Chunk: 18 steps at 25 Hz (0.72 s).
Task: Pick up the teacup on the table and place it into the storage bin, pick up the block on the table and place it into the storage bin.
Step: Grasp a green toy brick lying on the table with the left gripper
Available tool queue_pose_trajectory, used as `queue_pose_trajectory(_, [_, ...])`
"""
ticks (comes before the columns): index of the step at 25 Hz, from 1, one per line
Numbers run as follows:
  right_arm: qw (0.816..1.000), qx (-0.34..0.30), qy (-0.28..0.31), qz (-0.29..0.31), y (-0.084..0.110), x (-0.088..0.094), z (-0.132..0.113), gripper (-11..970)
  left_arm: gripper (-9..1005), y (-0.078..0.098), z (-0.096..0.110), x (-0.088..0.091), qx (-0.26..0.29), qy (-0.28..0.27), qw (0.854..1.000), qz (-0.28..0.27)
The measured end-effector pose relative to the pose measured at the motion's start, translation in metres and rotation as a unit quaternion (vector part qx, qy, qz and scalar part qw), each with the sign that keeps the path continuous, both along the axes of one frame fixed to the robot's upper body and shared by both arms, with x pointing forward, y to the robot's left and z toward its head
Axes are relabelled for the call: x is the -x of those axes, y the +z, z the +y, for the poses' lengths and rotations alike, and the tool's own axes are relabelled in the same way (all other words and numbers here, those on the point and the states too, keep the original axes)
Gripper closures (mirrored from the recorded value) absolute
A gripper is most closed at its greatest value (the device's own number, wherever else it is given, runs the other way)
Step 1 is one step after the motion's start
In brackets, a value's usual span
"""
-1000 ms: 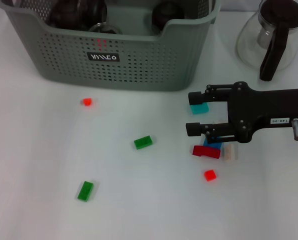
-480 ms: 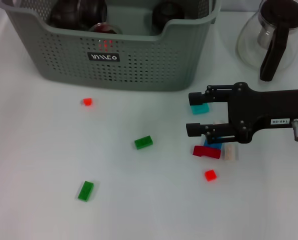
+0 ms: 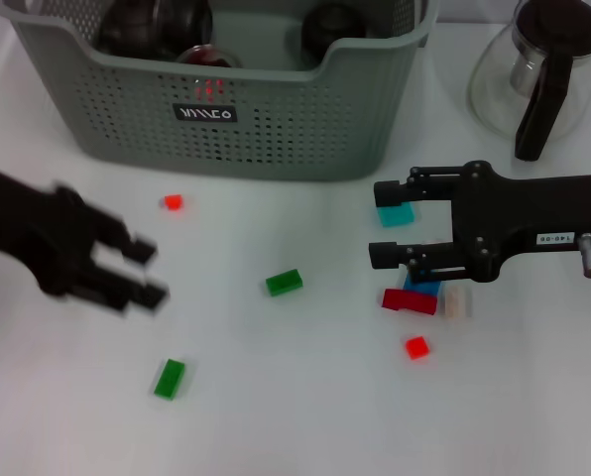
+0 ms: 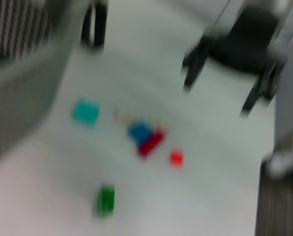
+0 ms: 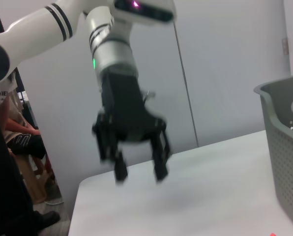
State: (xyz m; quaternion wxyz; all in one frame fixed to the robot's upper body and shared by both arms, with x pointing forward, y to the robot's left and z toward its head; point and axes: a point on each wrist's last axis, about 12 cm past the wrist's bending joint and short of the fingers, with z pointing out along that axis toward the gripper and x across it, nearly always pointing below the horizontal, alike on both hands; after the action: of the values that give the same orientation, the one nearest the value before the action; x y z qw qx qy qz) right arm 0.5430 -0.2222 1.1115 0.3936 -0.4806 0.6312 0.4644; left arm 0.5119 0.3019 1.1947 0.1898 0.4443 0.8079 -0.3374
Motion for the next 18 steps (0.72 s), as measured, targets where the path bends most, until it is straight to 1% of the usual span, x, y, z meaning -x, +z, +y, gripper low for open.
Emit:
queue_pose_trajectory(1, [1.0, 0.0, -0.001, 0.0, 0.0, 0.0, 0.0, 198, 416, -0.002, -0.012, 0.0, -0.043, -0.005, 0.999, 0.012])
queue_pose_trajectory(4, [1.0, 0.0, -0.001, -0.002, 0.001, -0.001, 0.0, 198, 416, -0.008, -0.038, -0.002, -0.13, -0.015, 0.991, 0.031])
queue_pose_trajectory(5, [1.0, 0.0, -0.001, -0.002, 0.001, -0.001, 0.0, 198, 416, -0.01, -0.044, -0.002, -0.148, -0.015, 0.988, 0.034])
queue_pose_trajectory(6, [1.0, 0.0, -0.002, -0.002, 0.001, -0.001, -0.001, 198, 416, -0.013, -0.057, -0.004, -0.183, -0.016, 0.982, 0.037])
queue_pose_trajectory(8, [1.0, 0.0, -0.001, -0.003, 0.001, -0.001, 0.0, 198, 416, -0.016, -0.07, -0.007, -0.227, -0.012, 0.973, 0.042])
queue_pose_trajectory(10, [1.0, 0.0, -0.001, -0.002, 0.001, -0.001, 0.0, 198, 416, -0.02, -0.082, -0.013, -0.264, 0.007, 0.963, 0.054])
queue_pose_trajectory(12, [1.0, 0.0, -0.002, -0.003, 0.001, -0.002, 0.0, 198, 416, -0.025, -0.094, -0.019, -0.288, 0.044, 0.954, 0.07])
queue_pose_trajectory(15, [1.0, 0.002, -0.005, -0.003, 0.001, -0.002, 0.0, 198, 416, -0.025, -0.101, -0.026, -0.298, 0.09, 0.946, 0.09])
queue_pose_trajectory(17, [1.0, 0.003, -0.008, -0.004, 0.0, -0.003, 0.0, 198, 417, -0.027, -0.104, -0.026, -0.303, 0.105, 0.941, 0.103])
queue_pose_trajectory(18, [1.0, 0.003, -0.008, -0.004, 0.0, -0.003, 0.0, 198, 417, -0.027, -0.104, -0.026, -0.303, 0.105, 0.941, 0.103])
